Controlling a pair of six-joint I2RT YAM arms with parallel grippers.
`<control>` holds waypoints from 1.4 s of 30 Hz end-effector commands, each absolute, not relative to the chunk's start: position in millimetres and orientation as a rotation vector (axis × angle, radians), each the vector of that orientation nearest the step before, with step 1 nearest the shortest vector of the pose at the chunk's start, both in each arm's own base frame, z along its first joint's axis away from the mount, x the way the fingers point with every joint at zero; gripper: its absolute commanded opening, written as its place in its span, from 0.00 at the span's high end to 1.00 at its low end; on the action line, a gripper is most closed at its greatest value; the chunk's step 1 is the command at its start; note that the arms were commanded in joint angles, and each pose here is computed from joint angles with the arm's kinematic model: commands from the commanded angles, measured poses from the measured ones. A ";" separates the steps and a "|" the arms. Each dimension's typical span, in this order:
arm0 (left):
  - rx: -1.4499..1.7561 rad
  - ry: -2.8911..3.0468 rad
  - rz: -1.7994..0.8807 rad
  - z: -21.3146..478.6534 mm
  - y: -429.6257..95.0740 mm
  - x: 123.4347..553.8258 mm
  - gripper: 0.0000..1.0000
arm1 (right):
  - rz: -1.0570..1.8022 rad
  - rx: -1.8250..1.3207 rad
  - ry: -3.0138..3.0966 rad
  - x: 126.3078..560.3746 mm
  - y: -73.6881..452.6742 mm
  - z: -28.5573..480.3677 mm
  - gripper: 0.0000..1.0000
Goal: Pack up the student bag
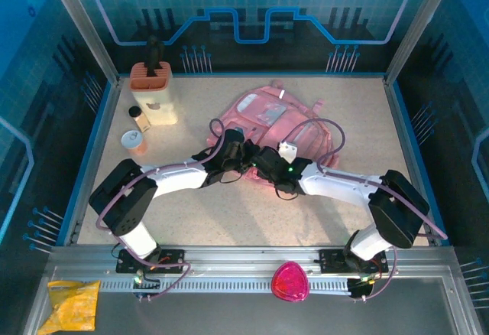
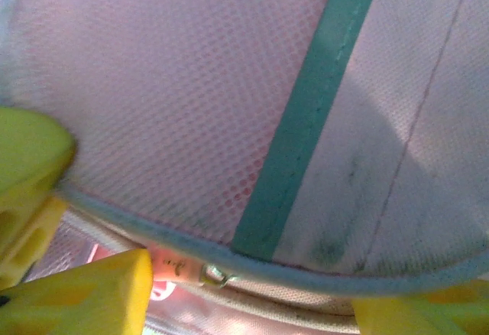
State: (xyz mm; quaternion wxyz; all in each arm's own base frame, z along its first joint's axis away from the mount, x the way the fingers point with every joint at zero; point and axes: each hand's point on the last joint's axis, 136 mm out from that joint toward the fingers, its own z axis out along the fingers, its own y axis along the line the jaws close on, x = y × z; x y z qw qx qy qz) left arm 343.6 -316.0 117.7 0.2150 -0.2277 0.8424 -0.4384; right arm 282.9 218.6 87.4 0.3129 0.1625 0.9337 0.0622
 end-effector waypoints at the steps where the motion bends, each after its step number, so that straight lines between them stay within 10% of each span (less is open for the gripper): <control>1: -0.516 2.201 -1.405 180.3 -339.0 343.9 1.00 | 0.138 0.489 2.381 306.7 215.3 96.1 0.28; 22: -0.532 2.230 -1.317 163.9 -330.9 351.7 1.00 | 0.079 0.154 2.399 291.4 211.5 112.4 0.65; 42: -0.552 2.258 -1.297 150.2 -331.8 352.3 1.00 | -0.020 0.084 2.456 288.6 196.3 112.7 0.75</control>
